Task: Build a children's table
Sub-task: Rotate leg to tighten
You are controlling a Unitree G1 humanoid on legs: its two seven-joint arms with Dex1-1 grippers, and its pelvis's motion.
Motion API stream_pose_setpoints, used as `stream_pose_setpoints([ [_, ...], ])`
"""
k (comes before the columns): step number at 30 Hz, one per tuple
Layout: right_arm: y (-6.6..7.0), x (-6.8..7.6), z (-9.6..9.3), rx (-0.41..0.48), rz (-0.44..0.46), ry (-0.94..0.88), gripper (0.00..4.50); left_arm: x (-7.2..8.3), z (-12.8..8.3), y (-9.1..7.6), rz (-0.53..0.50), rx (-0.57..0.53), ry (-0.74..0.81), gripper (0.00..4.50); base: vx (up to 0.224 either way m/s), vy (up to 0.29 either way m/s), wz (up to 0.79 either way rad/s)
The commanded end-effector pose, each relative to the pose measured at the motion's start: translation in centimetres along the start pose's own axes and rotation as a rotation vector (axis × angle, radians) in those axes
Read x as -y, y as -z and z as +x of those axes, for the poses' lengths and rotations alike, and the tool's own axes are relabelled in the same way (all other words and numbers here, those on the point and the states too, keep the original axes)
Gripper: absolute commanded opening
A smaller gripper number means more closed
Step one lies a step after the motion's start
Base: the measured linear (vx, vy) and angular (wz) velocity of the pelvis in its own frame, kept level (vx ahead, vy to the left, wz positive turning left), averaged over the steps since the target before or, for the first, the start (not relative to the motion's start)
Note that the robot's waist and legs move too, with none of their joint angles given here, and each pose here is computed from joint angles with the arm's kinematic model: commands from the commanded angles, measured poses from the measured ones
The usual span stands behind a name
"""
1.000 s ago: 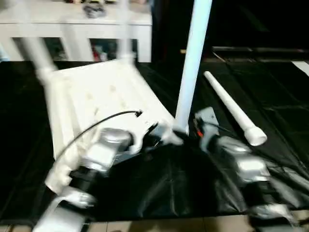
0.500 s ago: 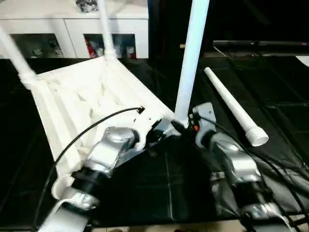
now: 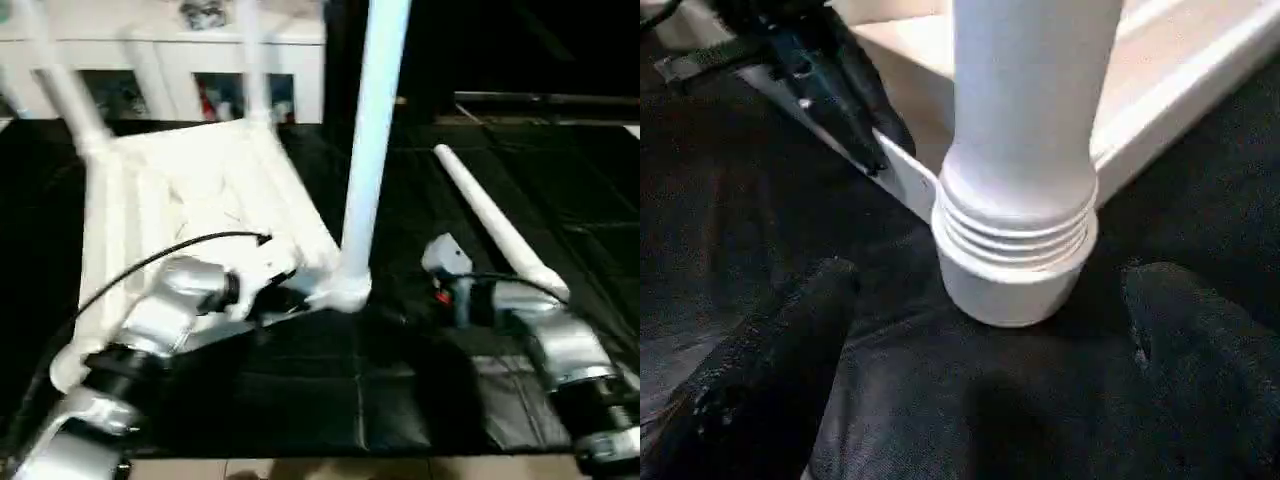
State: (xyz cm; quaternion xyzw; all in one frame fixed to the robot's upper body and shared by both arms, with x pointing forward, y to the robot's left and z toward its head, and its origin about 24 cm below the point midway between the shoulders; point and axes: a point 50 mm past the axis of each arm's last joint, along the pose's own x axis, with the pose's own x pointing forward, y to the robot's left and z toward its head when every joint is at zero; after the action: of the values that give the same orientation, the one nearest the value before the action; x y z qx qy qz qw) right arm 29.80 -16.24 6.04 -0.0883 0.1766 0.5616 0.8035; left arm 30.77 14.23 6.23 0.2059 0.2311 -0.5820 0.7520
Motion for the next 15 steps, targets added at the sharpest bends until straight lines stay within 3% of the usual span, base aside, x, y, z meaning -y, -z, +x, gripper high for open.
stream_pose_setpoints([
  [1,-1.0,0.0,-0.1,-0.012,-0.057,-0.061,4.47,1.0,0.5,-0.5,0.07,0.005,0.128,0.0,0.0,0.0,0.0],
  [15,-1.3,-0.3,1.6,-0.099,-0.135,-0.194,4.47,1.5,0.7,-0.1,0.166,-0.052,0.236,0.0,0.0,0.0,0.0],
])
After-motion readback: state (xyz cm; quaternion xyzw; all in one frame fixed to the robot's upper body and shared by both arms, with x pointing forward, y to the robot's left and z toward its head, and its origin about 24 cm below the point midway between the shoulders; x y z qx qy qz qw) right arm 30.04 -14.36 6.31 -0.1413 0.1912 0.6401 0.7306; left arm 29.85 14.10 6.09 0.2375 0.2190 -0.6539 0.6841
